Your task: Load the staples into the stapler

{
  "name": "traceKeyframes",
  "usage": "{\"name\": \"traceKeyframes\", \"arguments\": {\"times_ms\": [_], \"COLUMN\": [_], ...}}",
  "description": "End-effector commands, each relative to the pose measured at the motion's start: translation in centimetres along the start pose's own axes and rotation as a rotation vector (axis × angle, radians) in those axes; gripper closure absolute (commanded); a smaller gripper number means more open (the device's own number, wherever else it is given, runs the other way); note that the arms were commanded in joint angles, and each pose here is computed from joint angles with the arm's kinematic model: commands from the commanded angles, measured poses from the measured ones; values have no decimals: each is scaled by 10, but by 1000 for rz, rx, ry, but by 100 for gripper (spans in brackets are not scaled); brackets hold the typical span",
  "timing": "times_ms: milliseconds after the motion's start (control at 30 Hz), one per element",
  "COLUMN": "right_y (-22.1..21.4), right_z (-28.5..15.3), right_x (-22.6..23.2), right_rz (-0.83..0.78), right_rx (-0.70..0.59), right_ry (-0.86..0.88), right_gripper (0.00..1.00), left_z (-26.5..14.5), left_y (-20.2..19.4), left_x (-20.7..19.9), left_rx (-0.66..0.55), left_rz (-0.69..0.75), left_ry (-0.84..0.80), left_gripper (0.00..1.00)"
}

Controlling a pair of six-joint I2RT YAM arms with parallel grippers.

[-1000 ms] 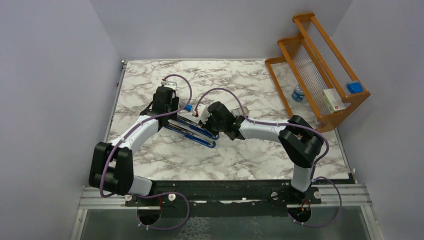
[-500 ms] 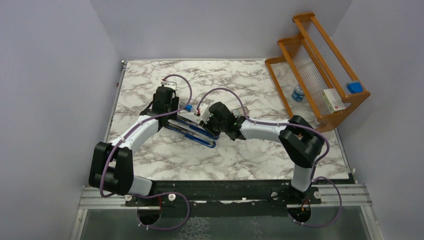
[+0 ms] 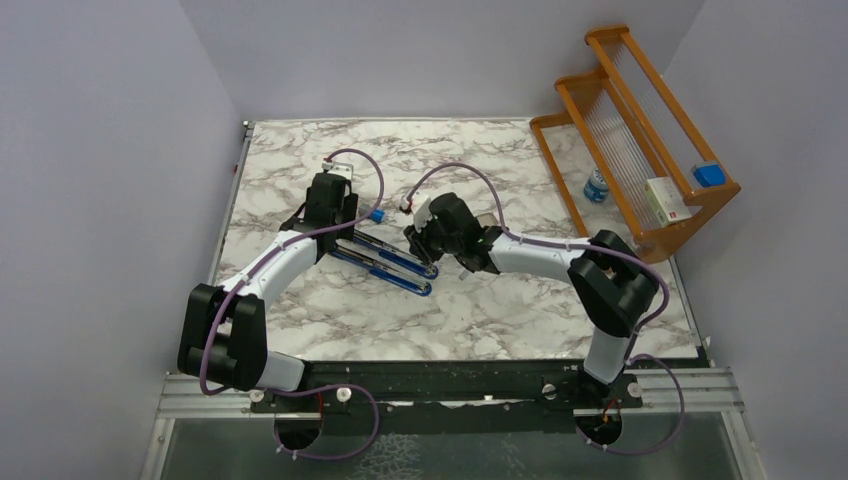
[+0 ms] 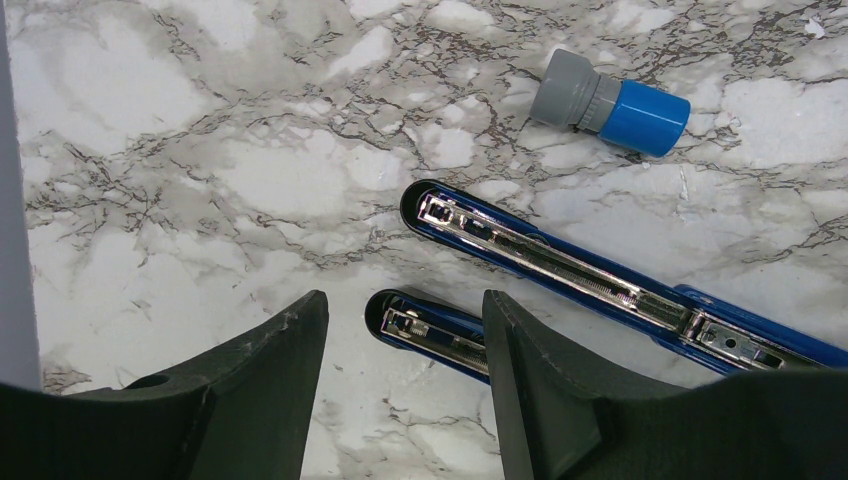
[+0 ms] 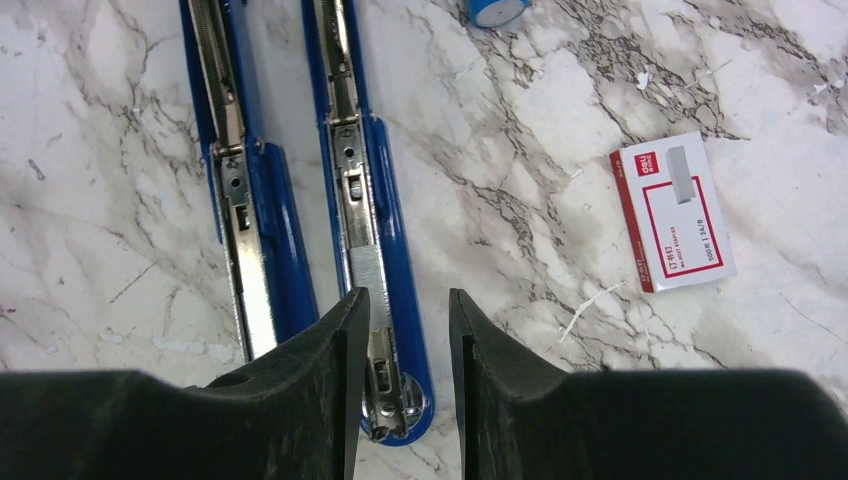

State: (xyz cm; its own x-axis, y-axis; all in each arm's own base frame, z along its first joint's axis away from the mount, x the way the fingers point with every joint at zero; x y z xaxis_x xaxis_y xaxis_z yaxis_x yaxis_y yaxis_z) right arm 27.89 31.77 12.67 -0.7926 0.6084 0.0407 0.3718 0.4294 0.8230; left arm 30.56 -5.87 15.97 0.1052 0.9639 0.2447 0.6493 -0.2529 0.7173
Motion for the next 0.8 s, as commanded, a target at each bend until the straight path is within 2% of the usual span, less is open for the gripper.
{"name": "traceKeyframes", "arguments": {"times_ms": [0, 367, 767], "right_y": [9, 8, -5], "right_z": [14, 34, 41], "right_x": [-3, -1, -3], "right_rz": [60, 61, 59], "right_rx": [-39, -26, 33], "right_ry": [49, 104, 92], "right_gripper": [62, 61, 61], "left_z": [-6, -6, -6], "left_y": [14, 14, 14], "left_x": [3, 3, 3], "left_rx": [-56, -59, -56], "left_rz": [-12, -11, -9], "left_ry": [12, 10, 11], "left_gripper": [39, 39, 39]}}
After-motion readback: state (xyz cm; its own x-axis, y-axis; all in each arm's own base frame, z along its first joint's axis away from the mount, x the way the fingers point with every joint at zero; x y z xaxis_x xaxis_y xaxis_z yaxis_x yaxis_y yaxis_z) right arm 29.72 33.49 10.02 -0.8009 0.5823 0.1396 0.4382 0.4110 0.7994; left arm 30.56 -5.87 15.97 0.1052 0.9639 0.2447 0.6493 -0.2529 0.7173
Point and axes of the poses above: each gripper's point midway between its finger pads, its own z axis out along the fingers, its own x axis along the line the jaws close on, y = z × x, the point moved 8 cm from there along -z, back along the fingers, and after that the axes turned 5 degrees about z, right-handed, at the moved point
